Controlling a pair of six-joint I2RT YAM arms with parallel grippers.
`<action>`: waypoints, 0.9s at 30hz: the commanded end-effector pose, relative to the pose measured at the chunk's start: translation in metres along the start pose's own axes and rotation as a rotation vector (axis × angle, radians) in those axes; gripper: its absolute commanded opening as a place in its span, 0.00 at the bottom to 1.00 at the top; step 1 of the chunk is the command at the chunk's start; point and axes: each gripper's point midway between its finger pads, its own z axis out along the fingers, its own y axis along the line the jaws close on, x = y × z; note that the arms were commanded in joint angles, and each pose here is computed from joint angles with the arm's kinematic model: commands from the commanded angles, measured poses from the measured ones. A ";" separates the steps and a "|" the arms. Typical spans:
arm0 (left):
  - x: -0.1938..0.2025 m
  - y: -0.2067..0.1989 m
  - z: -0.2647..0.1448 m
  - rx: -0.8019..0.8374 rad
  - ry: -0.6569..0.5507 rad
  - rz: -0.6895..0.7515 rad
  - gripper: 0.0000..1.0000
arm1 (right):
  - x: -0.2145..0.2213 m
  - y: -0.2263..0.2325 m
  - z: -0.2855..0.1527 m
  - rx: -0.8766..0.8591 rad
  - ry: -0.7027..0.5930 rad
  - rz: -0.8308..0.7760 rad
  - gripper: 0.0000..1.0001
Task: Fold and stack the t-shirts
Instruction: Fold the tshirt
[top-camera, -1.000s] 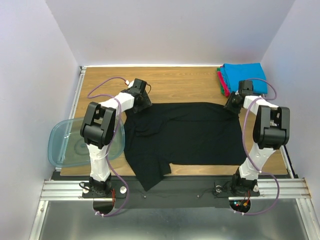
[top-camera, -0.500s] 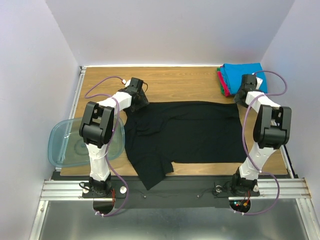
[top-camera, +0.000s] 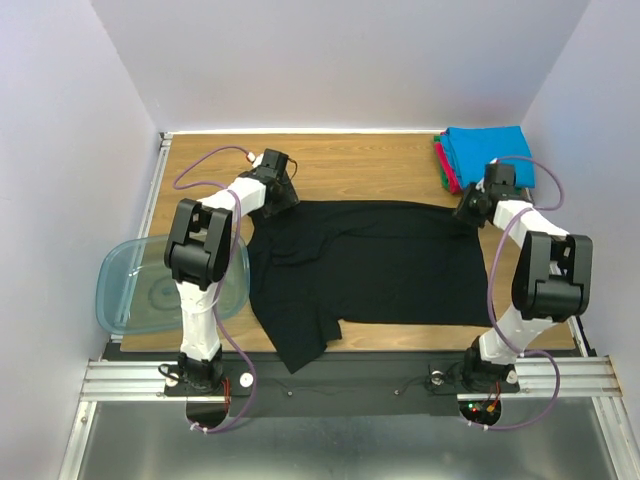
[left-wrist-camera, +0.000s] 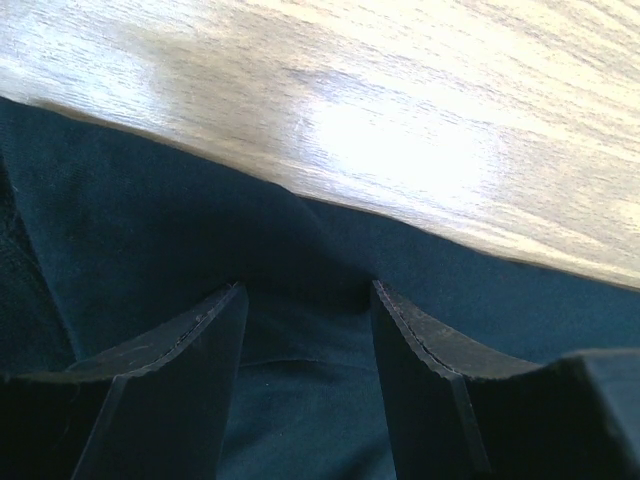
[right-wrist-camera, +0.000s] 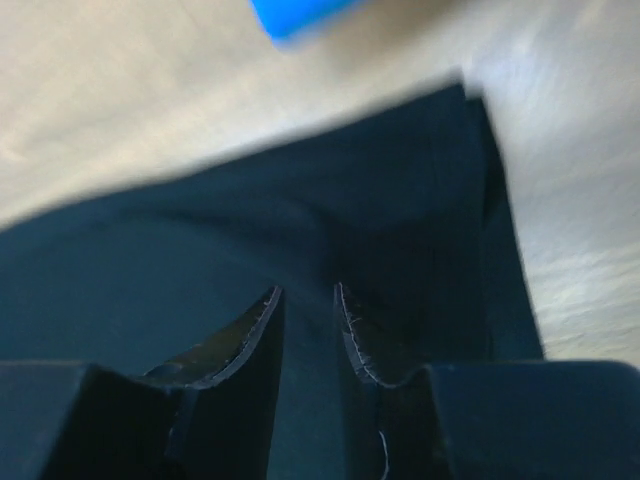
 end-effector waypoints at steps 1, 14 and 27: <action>-0.002 0.008 0.005 -0.040 0.019 0.028 0.64 | 0.023 -0.003 0.019 -0.003 0.073 0.042 0.30; -0.042 0.006 0.029 -0.011 0.017 0.024 0.64 | 0.008 -0.025 0.068 0.124 0.075 0.012 0.27; -0.085 -0.028 0.012 0.067 -0.047 0.059 0.64 | -0.024 0.008 0.062 -0.011 0.032 -0.024 0.30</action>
